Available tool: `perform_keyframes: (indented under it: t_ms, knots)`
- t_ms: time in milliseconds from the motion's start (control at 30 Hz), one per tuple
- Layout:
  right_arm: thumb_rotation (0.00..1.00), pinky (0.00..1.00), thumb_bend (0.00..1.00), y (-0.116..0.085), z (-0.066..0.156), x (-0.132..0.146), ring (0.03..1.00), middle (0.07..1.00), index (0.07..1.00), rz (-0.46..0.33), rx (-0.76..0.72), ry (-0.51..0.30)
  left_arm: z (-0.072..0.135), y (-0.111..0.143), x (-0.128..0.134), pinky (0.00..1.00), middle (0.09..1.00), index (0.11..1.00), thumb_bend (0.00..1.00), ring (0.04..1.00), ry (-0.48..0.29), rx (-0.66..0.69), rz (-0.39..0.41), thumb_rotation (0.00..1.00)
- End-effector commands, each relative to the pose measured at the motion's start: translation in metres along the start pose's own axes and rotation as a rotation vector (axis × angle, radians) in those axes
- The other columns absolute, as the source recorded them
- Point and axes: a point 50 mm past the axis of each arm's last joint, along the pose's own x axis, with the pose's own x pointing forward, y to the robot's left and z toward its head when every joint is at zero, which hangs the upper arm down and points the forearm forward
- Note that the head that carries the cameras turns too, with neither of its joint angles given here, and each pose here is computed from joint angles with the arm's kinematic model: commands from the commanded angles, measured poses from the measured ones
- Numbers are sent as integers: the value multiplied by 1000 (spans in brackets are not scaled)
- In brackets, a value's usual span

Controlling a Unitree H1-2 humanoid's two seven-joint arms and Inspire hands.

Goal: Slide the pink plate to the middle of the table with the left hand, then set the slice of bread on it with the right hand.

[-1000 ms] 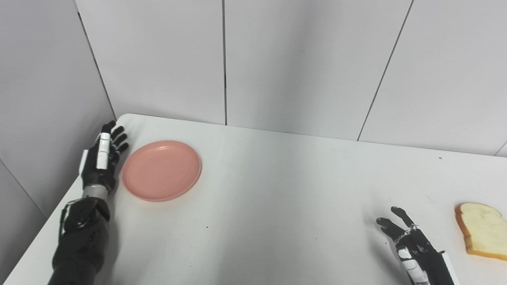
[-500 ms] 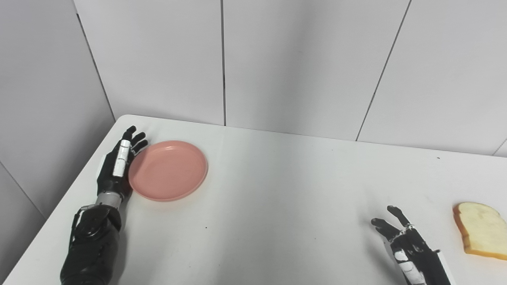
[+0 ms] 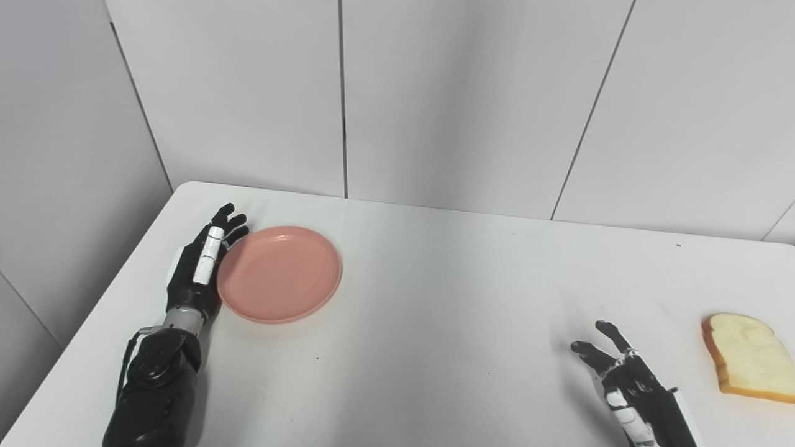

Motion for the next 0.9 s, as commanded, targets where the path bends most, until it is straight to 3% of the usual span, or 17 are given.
perform_keyframes:
  t_ms: [0, 367, 567, 867]
  knots:
    - [611, 910, 770, 13, -10, -6, 813, 723, 869, -5, 24, -11, -4, -16, 5, 832, 840, 864, 833, 851, 31, -26, -22, 763]
    - [593, 929, 763, 17, -12, -4, 851, 753, 866, -41, 4, -19, -16, -63, 1, 837, 853, 849, 790, 852, 36, 4, -87, 750]
    - [582, 929, 775, 18, -9, -6, 943, 912, 848, -96, -36, -19, -20, -90, -7, 863, 863, 869, 813, 866, 46, -39, -135, 737]
    - [570, 901, 782, 24, -8, -7, 934, 922, 856, -101, -44, -5, -22, -132, -20, 864, 870, 878, 763, 855, 85, -70, -187, 758]
